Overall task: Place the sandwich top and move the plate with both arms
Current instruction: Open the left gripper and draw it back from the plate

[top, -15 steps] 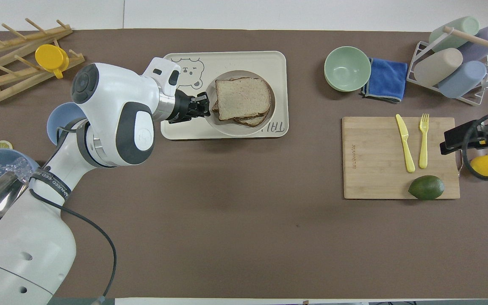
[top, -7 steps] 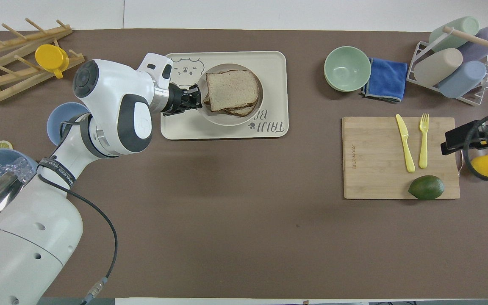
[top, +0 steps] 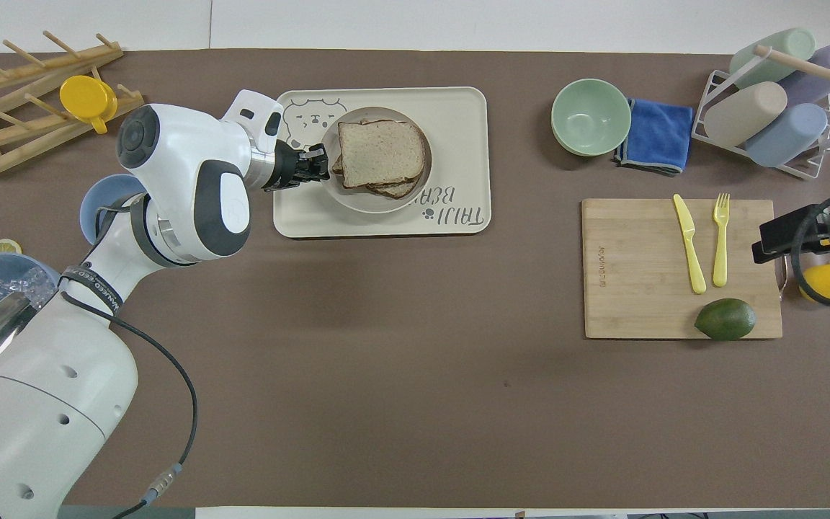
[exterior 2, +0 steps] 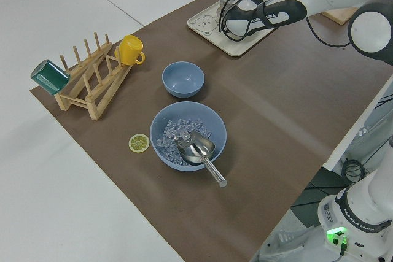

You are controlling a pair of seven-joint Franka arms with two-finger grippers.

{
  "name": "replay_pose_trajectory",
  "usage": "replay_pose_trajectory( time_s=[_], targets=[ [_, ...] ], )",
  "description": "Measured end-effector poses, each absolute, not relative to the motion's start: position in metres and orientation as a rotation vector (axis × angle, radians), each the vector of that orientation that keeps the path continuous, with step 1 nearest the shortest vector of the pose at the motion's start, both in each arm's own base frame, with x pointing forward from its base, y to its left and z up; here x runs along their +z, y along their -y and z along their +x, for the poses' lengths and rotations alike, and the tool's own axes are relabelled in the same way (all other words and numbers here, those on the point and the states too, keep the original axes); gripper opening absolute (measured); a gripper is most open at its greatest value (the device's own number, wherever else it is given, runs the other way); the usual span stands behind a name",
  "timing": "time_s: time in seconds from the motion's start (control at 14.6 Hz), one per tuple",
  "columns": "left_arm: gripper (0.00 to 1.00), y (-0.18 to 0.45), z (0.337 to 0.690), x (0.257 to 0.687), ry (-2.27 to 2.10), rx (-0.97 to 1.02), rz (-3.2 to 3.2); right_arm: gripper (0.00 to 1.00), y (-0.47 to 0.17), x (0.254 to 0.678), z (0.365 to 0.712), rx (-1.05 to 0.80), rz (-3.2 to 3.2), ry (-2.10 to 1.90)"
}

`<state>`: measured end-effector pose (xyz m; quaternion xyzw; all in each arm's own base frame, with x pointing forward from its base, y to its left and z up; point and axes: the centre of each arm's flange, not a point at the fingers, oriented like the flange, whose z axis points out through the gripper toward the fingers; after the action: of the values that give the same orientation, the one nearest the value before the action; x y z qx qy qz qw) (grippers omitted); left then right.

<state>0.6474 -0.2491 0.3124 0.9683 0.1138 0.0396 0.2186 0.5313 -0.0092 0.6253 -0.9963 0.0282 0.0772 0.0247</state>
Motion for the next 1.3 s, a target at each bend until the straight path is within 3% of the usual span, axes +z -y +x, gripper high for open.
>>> replay_pose_trajectory(
  time_s=[0.14, 0.34, 0.82, 0.89, 1.3],
  targets=[
    [0.06, 0.25, 0.647, 0.309, -0.299, 0.11, 2.686, 1.0, 0.01, 0.626, 0.533, 0.216, -3.087, -0.087],
    [0.15, 0.249, 0.647, 0.309, -0.264, 0.122, 2.701, 1.0, 0.011, 0.627, 0.534, 0.208, -3.11, -0.046],
    [0.93, 0.226, 0.657, 0.316, -0.173, 0.193, 2.803, 1.0, 0.01, 0.627, 0.534, 0.207, -3.114, -0.026],
    [1.0, 0.22, 0.659, 0.323, -0.174, 0.197, 2.808, 1.0, 0.01, 0.627, 0.534, 0.207, -3.114, -0.026],
    [1.0, 0.161, 0.646, 0.418, -0.069, 0.145, 2.975, 1.0, 0.01, 0.627, 0.534, 0.207, -3.115, -0.025]
  ],
)
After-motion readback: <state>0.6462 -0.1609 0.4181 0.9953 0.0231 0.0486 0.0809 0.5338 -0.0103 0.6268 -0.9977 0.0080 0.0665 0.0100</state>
